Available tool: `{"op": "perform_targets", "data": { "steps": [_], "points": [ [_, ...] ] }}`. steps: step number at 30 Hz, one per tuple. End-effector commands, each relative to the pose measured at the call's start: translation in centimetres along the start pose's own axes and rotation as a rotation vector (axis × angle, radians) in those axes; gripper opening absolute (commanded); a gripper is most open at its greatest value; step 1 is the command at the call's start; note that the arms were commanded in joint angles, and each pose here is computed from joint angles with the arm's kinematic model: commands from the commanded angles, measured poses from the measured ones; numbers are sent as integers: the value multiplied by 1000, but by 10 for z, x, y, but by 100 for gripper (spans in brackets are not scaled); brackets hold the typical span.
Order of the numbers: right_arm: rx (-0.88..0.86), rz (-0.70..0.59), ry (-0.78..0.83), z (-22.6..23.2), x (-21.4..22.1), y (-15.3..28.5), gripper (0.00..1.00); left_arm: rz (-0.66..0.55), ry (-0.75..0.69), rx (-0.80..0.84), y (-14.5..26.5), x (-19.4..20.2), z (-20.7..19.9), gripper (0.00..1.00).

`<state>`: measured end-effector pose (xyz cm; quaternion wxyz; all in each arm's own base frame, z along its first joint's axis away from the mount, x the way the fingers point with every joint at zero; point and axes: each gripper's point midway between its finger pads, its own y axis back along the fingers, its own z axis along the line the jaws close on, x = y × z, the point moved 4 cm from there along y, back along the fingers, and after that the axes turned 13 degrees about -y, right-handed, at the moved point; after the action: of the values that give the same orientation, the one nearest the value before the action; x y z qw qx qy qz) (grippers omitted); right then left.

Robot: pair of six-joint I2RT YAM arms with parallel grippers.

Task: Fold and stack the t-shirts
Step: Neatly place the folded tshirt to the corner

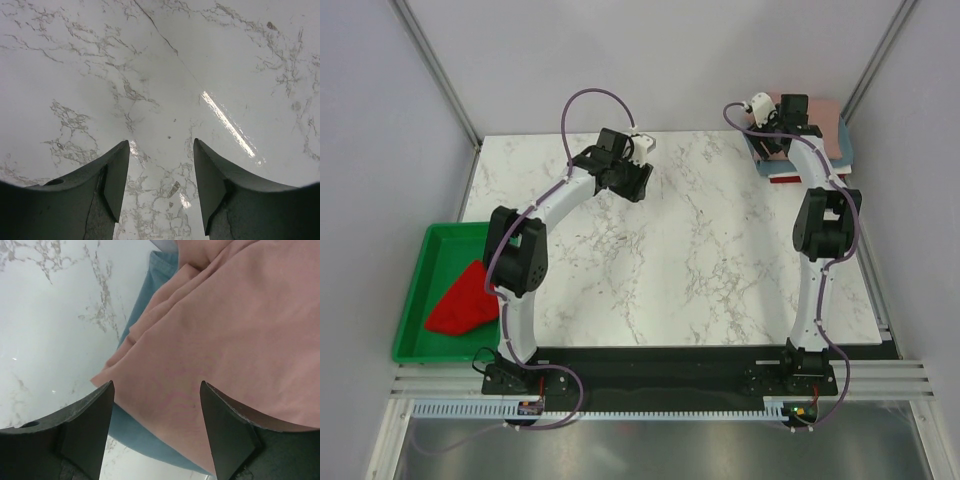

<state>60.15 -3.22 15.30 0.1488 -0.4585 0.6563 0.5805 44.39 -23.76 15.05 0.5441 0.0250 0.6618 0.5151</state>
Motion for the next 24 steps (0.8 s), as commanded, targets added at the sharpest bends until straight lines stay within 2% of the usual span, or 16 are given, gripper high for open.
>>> {"op": "perform_targets", "data": {
  "steps": [1, 6, 13, 24],
  "points": [
    [60, -18, 114, -10, -16, -4, 76, -53, -50, -26, 22, -15, 4, 61],
    [45, -18, 118, -5, -19, -12, 74, -41, -52, -30, 22, -12, 3, 61],
    [-9, -40, 104, 6, -24, 6, 70, -35, -55, -30, 17, -10, 3, 61],
    [-16, 5, 114, 11, -10, 8, 65, -39, -51, -14, 8, -15, -2, 61]
  ]
}}
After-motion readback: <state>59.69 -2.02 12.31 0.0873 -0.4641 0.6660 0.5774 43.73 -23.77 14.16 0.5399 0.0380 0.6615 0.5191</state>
